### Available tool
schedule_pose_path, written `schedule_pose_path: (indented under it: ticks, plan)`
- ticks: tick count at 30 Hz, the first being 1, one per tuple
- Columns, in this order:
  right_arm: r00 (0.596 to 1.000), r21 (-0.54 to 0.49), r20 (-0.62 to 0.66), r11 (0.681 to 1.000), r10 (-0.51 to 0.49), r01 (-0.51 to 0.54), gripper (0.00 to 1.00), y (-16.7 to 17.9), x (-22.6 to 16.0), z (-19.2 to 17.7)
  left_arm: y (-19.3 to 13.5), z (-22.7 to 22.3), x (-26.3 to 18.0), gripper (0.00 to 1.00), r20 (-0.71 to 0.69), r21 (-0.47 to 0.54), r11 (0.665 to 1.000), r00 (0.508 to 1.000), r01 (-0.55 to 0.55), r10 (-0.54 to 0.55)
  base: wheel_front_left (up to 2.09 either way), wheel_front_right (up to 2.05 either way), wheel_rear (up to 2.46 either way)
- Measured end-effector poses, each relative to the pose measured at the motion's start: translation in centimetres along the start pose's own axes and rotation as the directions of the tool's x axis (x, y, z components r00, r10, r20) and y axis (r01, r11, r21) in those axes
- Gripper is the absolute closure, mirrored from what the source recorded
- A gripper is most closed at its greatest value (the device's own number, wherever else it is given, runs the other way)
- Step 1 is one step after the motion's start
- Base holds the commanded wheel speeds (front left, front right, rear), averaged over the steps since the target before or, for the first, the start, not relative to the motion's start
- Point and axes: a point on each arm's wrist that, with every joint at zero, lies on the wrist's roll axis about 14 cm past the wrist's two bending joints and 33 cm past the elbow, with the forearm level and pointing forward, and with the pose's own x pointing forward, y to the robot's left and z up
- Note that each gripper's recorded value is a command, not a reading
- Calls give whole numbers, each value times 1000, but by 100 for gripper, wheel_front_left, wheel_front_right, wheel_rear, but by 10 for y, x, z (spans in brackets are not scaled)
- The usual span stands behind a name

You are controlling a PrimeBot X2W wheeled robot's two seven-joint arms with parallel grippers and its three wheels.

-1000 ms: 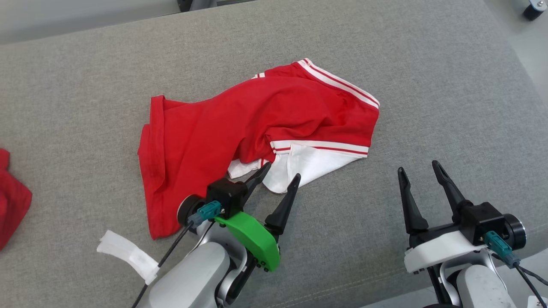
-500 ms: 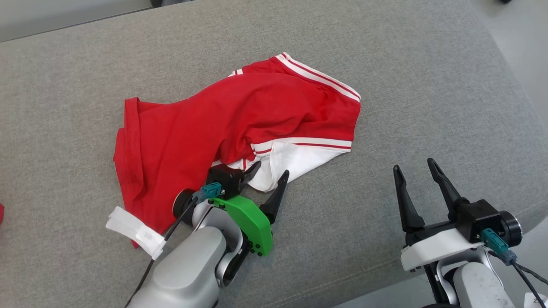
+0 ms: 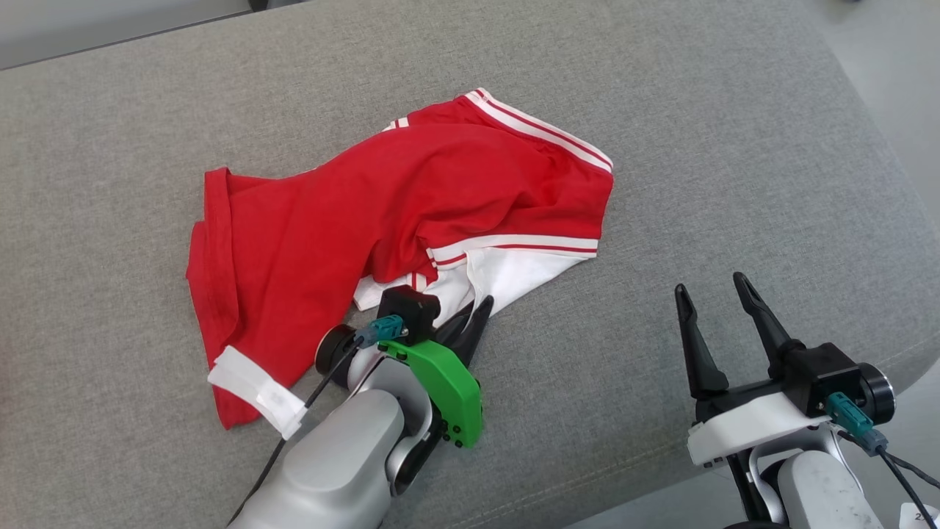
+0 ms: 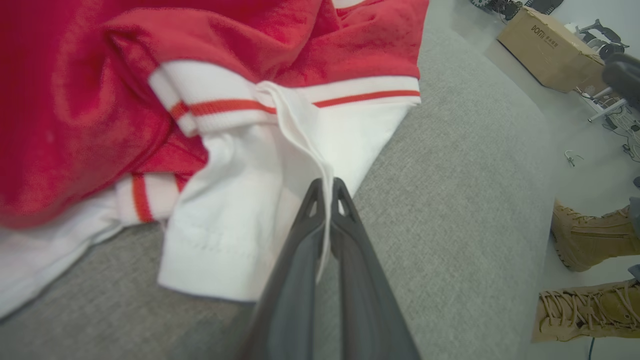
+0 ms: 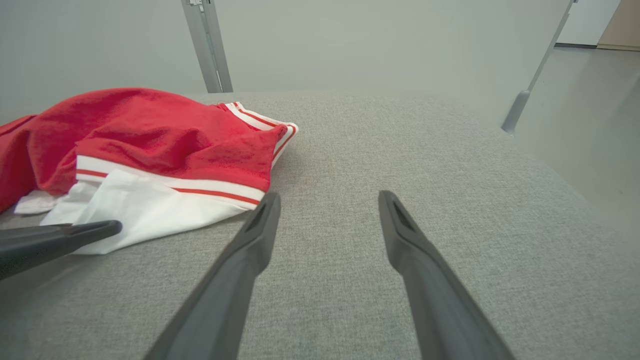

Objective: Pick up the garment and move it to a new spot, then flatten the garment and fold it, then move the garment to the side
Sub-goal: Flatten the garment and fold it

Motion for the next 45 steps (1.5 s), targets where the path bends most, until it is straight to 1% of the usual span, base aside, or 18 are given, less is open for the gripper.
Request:
schedule_pose_path:
  ticks: [3, 5, 7, 10, 13, 15, 16, 17, 18, 21, 24, 26, 28, 31, 34, 39, 42, 45]
  plan:
    - [1000, 4, 0, 1000, -3, 3, 0, -1, 0, 0, -9, 1, 2, 100, 2, 45, 998, 999, 41, -41, 0, 0, 0]
    - [1000, 7, 0, 1000, -5, 5, 0, -1, 0, 0, -25, 4, 4, 100, 7, 142, 985, 995, 102, -104, 0, 0, 0]
    - [1000, 8, -1, 1000, -6, 6, 0, -2, 0, -1, -44, 4, 5, 100, -9, 265, 947, 983, 180, -184, 0, 0, 0]
    - [1000, 14, -5, 1000, -8, 8, 0, -2, 0, -2, -69, -12, 0, 100, -68, 390, 875, 957, 287, -283, 0, 0, 0]
    - [1000, 18, -6, 1000, -11, 11, 0, -3, 0, -2, -78, -26, -4, 100, -118, 467, 816, 939, 340, -323, 0, 0, 0]
    - [1000, 21, -2, 1000, -14, 14, 0, -4, 0, -1, -79, -30, -4, 100, -133, 484, 802, 936, 349, -327, 0, 0, 0]
    - [1000, 21, 1, 1000, -17, 17, 0, -5, 0, 0, -79, -34, -5, 90, -144, 490, 796, 934, 355, -327, 0, 0, 0]
    - [1000, 22, 1, 1000, -20, 20, 0, -5, 0, 0, -78, -40, -7, 55, -158, 488, 796, 933, 358, -323, 0, 0, 0]
    - [1000, 21, 1, 1000, -22, 22, 0, -6, -1, 0, -76, -46, -8, 0, -174, 491, 792, 932, 363, -318, 0, 0, 0]
    - [1000, 26, 2, 999, -28, 28, 0, -8, -2, 1, -68, -55, -10, 0, -193, 475, 809, 938, 346, -288, 0, 0, 0]
    - [999, 27, -1, 999, -32, 32, 0, -9, -5, 0, -66, -53, -11, 0, -160, 378, 874, 951, 306, -264, 0, 0, 0]
    - [1000, 25, -1, 999, -30, 30, 0, -8, -6, 0, -69, -46, -13, 0, -103, 231, 935, 962, 270, -252, 0, 0, 0]
    - [999, 18, 12, 999, -31, 30, 0, -9, -5, 4, -78, -35, -16, 0, -40, 90, 962, 966, 258, -255, 0, 0, 0]
    - [999, -4, 37, 1000, -29, 29, 0, -10, -3, 12, -89, -2, -17, 0, 85, -50, 965, 964, 258, -253, 0, 0, 0]
    - [998, -19, 66, 1000, -18, 19, 0, -8, -2, 21, -68, 33, -22, 0, 190, -41, 980, 964, 194, -183, 0, 0, 0]
    - [992, -64, 127, 998, 26, -18, 0, -2, 3, 41, -5, 63, -59, 0, 311, -3, 998, 949, -57, 55, 0, 0, 0]
    - [986, -87, 154, 995, 66, -53, 0, 6, 4, 50, 28, 73, -89, 0, 366, 11, 978, 911, -209, 191, 0, 0, 0]
    - [979, -98, 176, 992, 102, -86, 0, 15, 4, 58, 58, 73, -124, 0, 392, 14, 935, 862, -354, 320, 0, 0, 0]
